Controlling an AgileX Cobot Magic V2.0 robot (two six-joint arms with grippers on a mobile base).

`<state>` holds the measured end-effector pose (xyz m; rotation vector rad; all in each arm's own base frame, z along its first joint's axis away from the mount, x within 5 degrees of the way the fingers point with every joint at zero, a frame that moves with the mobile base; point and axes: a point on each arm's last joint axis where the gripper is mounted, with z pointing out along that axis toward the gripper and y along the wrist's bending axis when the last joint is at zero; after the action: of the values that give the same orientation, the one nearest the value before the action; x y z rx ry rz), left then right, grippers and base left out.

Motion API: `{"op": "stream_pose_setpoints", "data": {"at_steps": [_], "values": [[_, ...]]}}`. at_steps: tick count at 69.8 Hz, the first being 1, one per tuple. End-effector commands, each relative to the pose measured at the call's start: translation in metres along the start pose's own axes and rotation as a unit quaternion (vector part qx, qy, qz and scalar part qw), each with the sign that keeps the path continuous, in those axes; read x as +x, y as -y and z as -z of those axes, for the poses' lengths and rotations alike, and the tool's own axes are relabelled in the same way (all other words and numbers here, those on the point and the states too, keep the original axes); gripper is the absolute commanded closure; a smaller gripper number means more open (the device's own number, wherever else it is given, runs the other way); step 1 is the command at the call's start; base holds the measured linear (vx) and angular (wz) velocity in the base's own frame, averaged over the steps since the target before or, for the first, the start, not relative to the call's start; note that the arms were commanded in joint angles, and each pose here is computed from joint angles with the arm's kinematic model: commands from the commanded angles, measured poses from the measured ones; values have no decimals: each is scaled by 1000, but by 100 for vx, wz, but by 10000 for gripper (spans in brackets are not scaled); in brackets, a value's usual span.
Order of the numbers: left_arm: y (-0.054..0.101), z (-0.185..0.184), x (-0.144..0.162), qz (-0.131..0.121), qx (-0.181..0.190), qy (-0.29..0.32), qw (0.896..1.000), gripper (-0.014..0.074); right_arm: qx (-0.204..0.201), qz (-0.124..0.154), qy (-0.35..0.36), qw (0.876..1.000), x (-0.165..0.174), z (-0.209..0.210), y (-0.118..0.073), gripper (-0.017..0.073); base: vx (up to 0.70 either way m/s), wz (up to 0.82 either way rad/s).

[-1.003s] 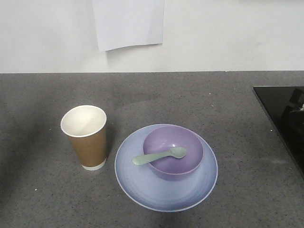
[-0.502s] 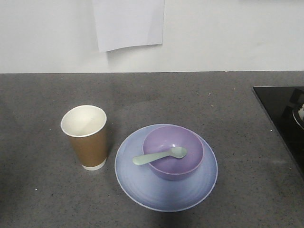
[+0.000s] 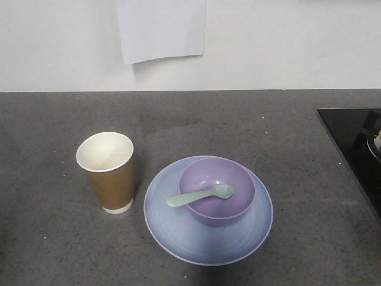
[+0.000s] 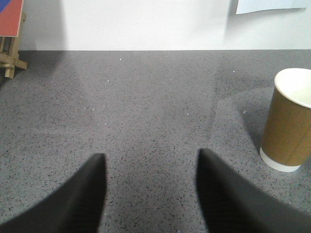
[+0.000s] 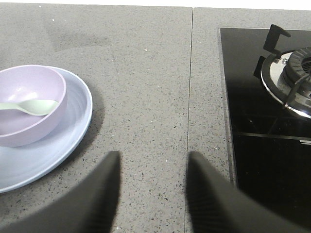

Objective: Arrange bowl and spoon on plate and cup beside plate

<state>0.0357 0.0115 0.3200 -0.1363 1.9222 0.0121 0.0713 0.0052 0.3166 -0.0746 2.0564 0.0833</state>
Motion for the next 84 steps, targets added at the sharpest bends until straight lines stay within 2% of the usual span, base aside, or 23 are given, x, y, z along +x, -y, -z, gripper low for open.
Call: {"op": "stream_pose_setpoints", "data": {"at_steps": [1,8,84], "values": [[2,2,-12,6,8,42,999,428,-3,8,44,999,-13,4,-1,414,0,0],[2,2,-12,5,8,42,999,603,-3,8,44,999,-13,4,-1,561,0,0],[2,2,-13,6,11,47,999,602,-1,8,39,999,-12,4,0,570,0,0]]}}
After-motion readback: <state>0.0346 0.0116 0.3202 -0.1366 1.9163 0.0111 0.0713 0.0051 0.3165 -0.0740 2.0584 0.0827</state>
